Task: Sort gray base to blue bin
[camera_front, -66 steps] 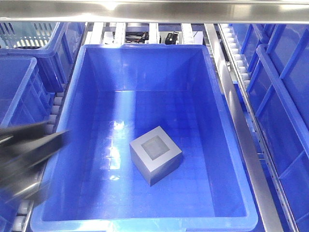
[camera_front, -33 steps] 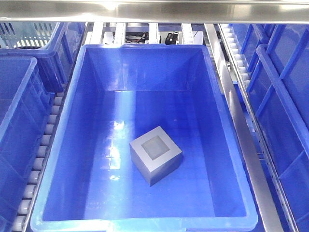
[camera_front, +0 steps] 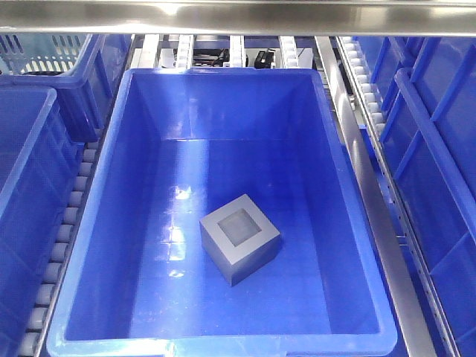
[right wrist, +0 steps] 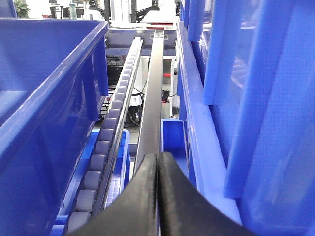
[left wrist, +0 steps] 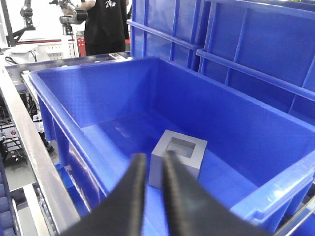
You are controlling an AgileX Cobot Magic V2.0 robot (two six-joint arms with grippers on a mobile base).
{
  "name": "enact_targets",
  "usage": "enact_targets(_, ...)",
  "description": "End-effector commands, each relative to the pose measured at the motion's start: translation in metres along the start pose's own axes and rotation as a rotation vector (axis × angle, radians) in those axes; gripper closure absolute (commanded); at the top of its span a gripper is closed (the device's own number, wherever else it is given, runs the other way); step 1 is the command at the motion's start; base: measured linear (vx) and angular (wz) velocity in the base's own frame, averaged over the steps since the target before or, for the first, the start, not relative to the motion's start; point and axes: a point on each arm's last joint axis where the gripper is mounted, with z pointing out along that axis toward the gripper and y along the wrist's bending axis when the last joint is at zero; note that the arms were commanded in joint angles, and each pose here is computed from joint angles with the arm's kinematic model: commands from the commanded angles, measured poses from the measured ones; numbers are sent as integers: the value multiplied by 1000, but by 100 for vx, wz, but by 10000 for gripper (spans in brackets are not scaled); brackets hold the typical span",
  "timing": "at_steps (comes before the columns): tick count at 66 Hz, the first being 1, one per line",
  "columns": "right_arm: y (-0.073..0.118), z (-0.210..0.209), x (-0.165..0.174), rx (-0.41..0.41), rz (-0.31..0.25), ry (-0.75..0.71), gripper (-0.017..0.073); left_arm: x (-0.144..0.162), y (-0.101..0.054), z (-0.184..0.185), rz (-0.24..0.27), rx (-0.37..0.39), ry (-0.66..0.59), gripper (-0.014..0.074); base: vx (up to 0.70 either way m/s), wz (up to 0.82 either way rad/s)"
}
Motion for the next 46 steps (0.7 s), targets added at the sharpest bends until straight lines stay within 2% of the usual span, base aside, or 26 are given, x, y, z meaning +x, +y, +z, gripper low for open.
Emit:
enact_targets(1, 0, 0, -2, 1, -13, -70, 568, -12, -2, 0, -5, 18, -81, 601, 0, 0)
enact_targets(46, 0, 0, -2, 1, -13, -70, 568, -11, -2, 0, -8, 18, -73, 600, 0, 0)
